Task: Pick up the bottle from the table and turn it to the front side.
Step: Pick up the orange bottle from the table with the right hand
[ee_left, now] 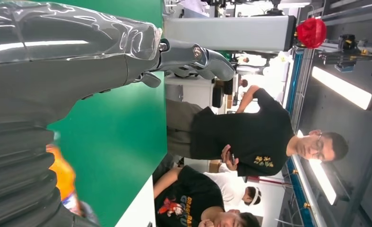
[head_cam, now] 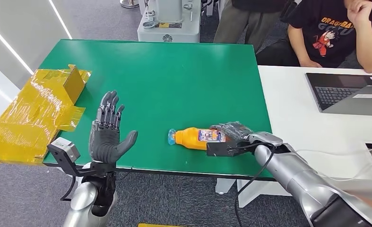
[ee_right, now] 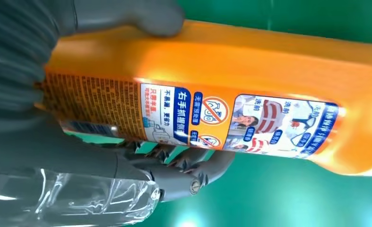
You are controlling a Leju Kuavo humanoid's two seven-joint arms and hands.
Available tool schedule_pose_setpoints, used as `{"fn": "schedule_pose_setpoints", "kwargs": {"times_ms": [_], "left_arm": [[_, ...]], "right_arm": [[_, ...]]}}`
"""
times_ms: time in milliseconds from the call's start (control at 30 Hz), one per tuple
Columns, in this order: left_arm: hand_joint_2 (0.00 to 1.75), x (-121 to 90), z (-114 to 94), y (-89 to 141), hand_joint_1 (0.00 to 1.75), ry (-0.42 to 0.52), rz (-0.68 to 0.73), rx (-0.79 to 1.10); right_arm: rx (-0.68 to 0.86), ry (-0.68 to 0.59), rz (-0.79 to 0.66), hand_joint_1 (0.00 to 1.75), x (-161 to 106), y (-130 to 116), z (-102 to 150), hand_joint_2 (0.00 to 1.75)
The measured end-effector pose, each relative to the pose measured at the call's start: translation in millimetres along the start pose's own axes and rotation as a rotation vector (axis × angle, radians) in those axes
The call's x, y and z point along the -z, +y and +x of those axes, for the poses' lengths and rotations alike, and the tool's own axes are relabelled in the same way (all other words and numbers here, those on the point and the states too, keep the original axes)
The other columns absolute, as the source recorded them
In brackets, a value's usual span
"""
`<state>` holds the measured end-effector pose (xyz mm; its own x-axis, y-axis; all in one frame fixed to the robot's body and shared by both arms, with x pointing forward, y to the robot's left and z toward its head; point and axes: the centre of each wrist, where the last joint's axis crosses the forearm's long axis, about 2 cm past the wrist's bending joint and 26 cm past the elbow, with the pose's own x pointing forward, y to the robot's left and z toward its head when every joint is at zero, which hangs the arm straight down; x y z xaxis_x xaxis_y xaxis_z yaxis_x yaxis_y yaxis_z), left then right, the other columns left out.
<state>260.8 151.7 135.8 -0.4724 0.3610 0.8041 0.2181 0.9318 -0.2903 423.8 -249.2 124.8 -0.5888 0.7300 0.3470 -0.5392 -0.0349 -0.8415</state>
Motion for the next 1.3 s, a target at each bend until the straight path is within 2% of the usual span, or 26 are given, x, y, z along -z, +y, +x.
{"fn": "schedule_pose_setpoints", "kwargs": {"times_ms": [267, 467, 633, 867, 1033, 1167, 1300], "left_arm": [[1.75, -3, 0, 0, 0.0, 0.002, 0.014, 0.005], [1.75, -3, 0, -2, 0.0, -0.012, 0.02, 0.002], [1.75, -2, 0, -5, 0.0, -0.015, 0.021, -0.003], [1.75, -1, 0, -8, 0.0, -0.02, 0.004, 0.01], [1.75, 9, 1, -11, 0.0, -0.026, -0.036, 0.047], [1.75, 20, 2, -12, 0.0, -0.04, -0.06, 0.067], [1.75, 23, 2, -12, 0.0, -0.044, -0.065, 0.07]], "right_arm": [[0.048, -0.072, -0.359, 1.75, 9, -4, 17, 1.75], [0.147, -0.188, -0.645, 1.75, 20, -10, 45, 1.75], [0.247, -0.274, -0.8, 1.75, 27, -11, 73, 1.75], [0.426, -0.393, -0.918, 1.75, 29, -7, 108, 1.75], [0.563, -0.504, -0.929, 1.75, 29, -4, 135, 1.75], [0.609, -0.562, -0.927, 1.75, 28, -3, 150, 1.75], [0.615, -0.582, -0.934, 1.75, 26, -4, 155, 1.75]]}}
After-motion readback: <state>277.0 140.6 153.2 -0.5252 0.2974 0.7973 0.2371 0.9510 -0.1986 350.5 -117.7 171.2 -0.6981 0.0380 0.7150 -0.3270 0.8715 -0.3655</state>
